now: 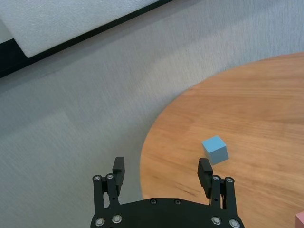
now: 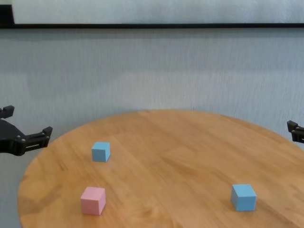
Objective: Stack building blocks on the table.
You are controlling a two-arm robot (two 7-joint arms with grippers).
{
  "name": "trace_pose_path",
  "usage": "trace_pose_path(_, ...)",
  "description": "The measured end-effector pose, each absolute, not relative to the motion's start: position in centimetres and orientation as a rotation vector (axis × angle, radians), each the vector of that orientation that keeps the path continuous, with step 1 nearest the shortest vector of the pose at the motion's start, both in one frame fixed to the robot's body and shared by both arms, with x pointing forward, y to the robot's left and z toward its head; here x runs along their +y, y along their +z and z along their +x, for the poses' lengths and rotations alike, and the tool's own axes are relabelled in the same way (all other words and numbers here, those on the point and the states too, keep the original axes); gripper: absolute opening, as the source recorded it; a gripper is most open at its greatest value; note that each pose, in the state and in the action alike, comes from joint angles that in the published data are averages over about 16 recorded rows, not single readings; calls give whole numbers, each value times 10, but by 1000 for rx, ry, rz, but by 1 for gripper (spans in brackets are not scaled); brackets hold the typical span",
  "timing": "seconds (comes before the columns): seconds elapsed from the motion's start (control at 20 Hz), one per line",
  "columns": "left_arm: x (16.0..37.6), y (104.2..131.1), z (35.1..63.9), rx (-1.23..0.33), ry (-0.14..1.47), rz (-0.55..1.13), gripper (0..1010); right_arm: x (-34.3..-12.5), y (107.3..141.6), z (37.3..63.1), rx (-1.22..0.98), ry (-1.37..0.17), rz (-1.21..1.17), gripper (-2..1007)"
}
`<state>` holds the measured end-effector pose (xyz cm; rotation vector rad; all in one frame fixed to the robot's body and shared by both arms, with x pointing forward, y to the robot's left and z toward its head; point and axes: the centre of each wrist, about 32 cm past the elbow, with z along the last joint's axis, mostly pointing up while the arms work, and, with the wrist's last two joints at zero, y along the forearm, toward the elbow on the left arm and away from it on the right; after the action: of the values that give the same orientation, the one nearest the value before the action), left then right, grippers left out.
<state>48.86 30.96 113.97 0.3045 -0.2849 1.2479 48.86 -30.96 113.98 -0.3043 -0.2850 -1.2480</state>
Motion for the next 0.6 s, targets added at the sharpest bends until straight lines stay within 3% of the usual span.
trace_pose_path(0.6,310,1140,489,-285,1248,304,1000,-310,1140,489,-285,-1248,-304,1000)
